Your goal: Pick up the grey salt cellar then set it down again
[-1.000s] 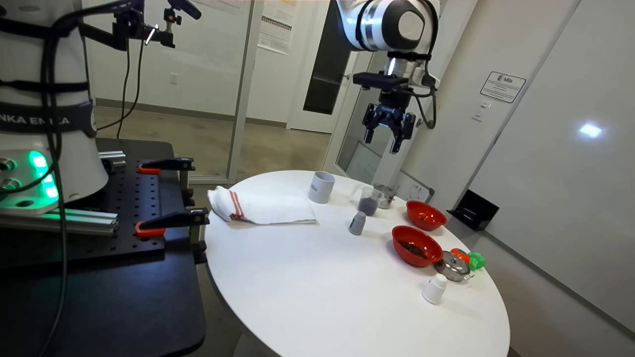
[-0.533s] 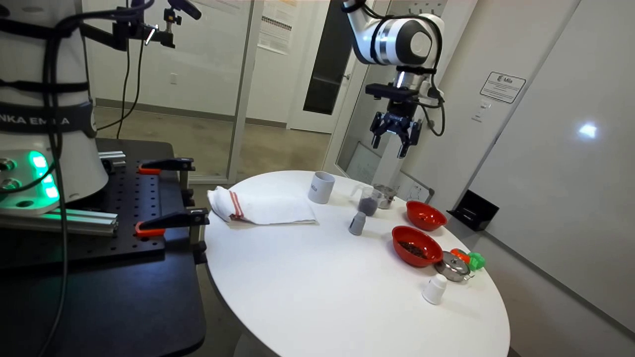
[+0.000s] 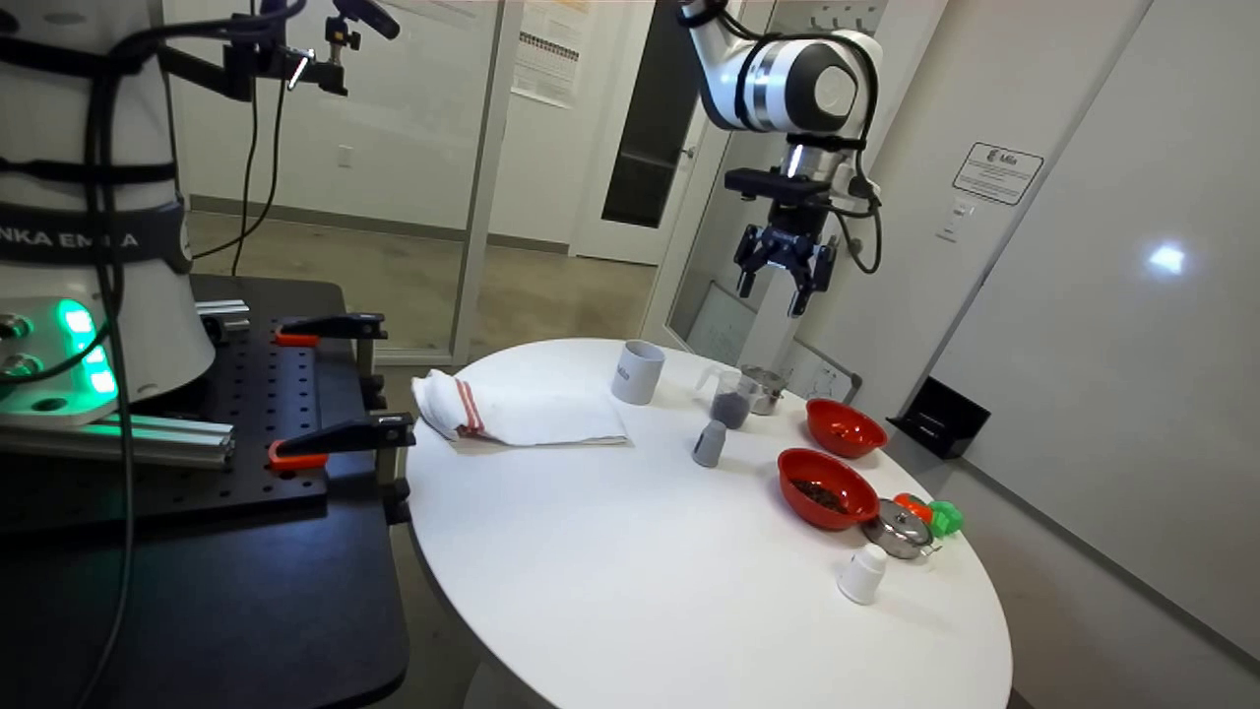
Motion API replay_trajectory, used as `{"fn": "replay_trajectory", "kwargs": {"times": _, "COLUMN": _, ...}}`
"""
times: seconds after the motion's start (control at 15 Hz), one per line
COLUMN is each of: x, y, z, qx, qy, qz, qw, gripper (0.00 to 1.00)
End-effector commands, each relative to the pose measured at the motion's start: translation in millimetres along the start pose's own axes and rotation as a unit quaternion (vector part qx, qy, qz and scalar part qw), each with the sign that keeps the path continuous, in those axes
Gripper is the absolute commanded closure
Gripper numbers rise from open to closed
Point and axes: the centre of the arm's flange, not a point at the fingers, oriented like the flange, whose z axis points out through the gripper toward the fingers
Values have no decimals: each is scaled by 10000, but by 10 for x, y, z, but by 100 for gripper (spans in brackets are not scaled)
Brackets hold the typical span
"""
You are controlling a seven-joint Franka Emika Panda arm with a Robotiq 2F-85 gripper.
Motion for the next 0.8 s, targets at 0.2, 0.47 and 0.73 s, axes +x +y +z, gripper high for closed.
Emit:
{"fn": "replay_trajectory", "kwargs": {"times": 0.2, "x": -73, "y": 103, "z": 379, "qx": -57, "qy": -116, "qz": 617, "qw": 9980, "gripper": 0}}
{"fn": "replay_trajectory", "kwargs": {"times": 0.47, "x": -22, "y": 191, "z": 672, "qx": -17, "qy": -225, "qz": 794, "qw": 9966, "gripper": 0}}
{"fn": "replay_trajectory", "kwargs": {"times": 0.73, "x": 27, "y": 243, "z": 961, "qx": 207, "qy": -366, "qz": 845, "qw": 9955, "gripper": 0}}
